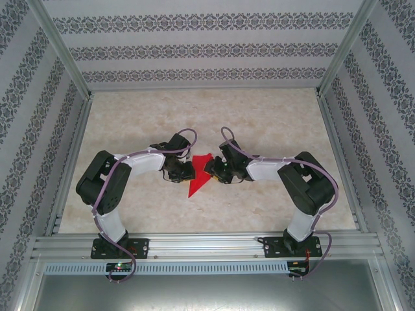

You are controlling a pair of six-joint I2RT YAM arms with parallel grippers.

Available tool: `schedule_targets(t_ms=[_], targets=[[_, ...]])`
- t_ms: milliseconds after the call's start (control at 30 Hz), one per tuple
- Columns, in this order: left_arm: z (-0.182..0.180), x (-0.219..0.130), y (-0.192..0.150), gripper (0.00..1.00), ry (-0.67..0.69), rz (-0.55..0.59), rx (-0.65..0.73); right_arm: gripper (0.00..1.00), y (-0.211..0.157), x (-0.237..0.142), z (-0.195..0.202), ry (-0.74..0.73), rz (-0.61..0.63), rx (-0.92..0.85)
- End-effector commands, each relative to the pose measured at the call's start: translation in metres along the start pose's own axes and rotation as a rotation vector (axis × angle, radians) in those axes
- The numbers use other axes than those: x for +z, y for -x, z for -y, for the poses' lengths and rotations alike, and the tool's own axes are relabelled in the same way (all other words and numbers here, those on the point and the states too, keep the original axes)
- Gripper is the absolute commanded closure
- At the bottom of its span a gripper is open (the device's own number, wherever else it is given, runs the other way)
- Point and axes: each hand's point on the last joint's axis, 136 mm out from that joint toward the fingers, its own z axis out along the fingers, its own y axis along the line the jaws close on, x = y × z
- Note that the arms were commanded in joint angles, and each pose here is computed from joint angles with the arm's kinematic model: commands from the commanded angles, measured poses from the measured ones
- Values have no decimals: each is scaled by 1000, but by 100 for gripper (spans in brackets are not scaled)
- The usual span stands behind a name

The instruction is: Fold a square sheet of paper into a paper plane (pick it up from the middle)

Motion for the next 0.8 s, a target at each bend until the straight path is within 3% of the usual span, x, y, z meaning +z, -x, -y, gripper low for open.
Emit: schedule_targets(t_ms=[0, 267, 500, 767], targets=[[23, 10, -24, 79, -94, -84, 31, 60, -1, -5, -18, 105, -18, -40], [23, 11, -26, 79, -94, -90, 32, 57, -5, 9, -47, 270, -63, -47], [21, 10, -26, 79, -90, -85, 25, 55, -3, 13, -39, 233, -43, -45], [17, 7, -26, 80, -70, -67, 25, 66, -7, 15, -31, 164, -68, -125]])
